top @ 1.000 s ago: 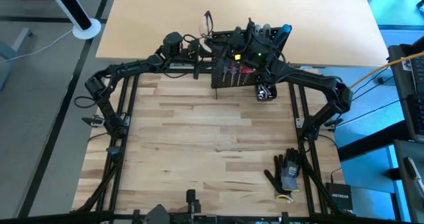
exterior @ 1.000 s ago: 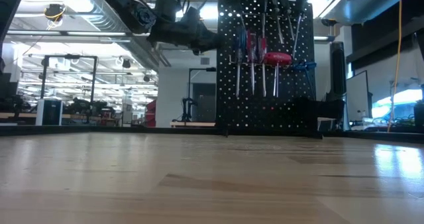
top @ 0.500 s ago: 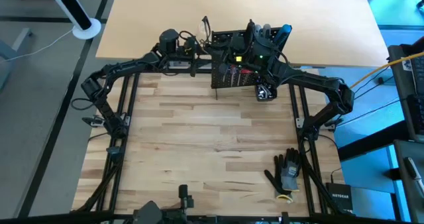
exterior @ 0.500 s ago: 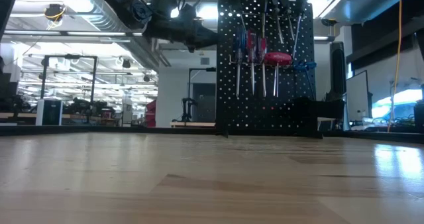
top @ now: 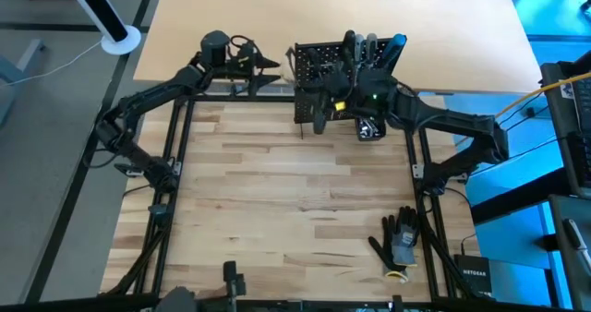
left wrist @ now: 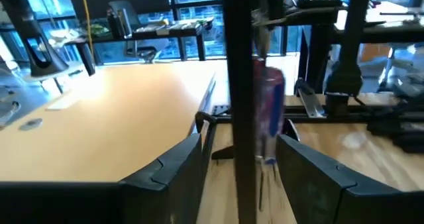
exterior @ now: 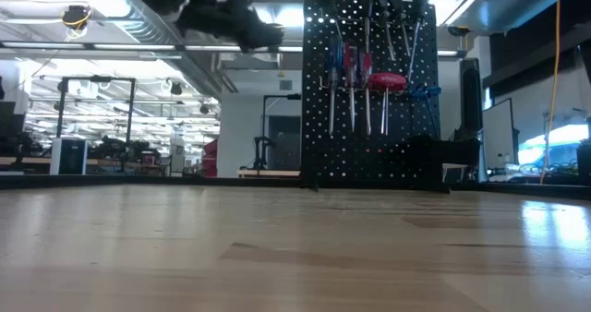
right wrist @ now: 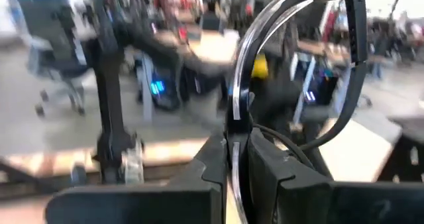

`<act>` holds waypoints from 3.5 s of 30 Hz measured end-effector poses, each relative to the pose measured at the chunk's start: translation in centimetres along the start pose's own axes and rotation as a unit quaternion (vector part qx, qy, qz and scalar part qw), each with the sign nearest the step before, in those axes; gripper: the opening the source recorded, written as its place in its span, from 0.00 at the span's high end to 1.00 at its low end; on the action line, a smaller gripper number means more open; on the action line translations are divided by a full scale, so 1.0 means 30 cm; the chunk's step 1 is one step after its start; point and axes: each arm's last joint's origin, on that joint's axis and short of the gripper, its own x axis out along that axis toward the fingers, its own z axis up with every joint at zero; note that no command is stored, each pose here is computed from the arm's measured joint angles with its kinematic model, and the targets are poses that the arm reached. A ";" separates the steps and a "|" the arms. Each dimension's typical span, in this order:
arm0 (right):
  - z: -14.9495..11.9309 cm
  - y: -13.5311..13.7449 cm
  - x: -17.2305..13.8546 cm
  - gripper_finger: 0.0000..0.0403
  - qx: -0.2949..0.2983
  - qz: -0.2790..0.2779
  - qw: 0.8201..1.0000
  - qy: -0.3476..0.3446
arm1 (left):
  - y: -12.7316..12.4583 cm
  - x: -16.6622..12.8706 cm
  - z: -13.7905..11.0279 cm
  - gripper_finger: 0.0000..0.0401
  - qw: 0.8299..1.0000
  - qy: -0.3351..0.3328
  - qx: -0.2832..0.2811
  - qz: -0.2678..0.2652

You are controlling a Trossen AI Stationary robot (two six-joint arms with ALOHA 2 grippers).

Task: Hang tools onto peg board
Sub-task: Hang the black safety glasses on the peg board

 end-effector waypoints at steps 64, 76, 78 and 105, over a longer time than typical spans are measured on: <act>-0.428 -0.023 -0.238 0.91 -0.034 -0.036 0.996 -0.073 | -0.437 0.073 0.130 0.54 0.988 0.025 0.039 -0.145; -0.499 -0.123 -0.275 0.91 0.046 0.012 0.990 -0.130 | -0.437 0.073 0.129 0.54 0.988 0.026 0.038 -0.145; -0.529 -0.124 -0.287 0.91 0.063 0.012 0.989 -0.131 | -0.437 0.073 0.129 0.54 0.988 0.026 0.037 -0.145; -0.558 -0.156 -0.233 0.91 0.107 0.030 0.977 -0.183 | -0.436 0.074 0.131 0.54 0.989 0.024 0.039 -0.144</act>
